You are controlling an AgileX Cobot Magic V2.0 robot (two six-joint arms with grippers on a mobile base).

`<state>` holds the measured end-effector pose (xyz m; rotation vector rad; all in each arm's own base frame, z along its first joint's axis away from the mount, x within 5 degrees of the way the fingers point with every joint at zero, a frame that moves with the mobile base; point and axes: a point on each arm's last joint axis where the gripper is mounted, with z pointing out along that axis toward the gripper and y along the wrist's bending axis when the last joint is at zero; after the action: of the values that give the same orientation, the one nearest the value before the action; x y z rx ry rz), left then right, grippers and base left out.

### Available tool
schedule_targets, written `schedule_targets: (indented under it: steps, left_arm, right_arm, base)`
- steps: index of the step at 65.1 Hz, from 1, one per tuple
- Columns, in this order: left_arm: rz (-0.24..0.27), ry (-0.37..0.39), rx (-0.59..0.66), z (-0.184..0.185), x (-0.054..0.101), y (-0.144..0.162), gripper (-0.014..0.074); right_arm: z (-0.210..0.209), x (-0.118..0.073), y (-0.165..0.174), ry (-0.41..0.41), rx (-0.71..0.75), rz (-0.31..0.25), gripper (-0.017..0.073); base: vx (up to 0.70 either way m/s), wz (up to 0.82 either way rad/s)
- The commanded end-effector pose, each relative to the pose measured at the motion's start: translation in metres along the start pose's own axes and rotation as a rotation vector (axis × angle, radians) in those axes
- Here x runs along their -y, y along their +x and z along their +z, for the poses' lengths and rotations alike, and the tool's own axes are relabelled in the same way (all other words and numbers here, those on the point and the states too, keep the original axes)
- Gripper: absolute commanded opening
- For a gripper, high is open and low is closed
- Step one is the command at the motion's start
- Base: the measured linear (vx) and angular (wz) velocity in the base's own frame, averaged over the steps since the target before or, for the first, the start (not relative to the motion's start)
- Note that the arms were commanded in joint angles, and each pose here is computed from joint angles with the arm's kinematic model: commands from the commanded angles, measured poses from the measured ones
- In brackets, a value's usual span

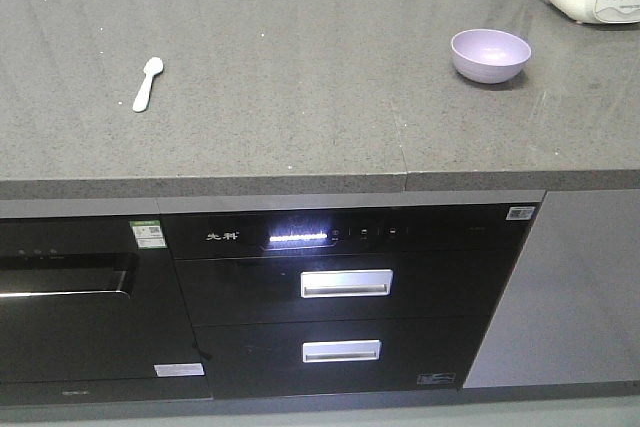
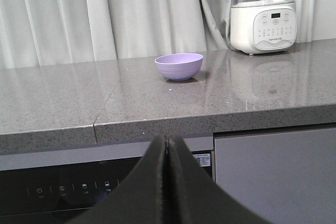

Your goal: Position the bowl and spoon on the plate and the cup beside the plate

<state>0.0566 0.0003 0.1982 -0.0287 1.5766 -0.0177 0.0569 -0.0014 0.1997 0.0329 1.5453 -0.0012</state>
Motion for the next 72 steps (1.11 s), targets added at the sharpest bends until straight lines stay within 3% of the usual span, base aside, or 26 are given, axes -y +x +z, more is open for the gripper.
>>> schedule_targets:
  steps: [1, 72]
  left_arm:
    - [-0.01, -0.003, 0.054, -0.0001, -0.0005, 0.0033, -0.0006]
    - [-0.01, -0.003, 0.054, -0.0001, -0.0005, 0.0033, -0.0006]
  right_arm:
    - [-0.0008, -0.0004, -0.0029, -0.003, 0.073, -0.016, -0.0002]
    - [-0.0008, -0.0004, -0.0029, -0.003, 0.073, -0.016, -0.0002]
  base:
    - [0.03, 0.0]
    - [0.04, 0.0]
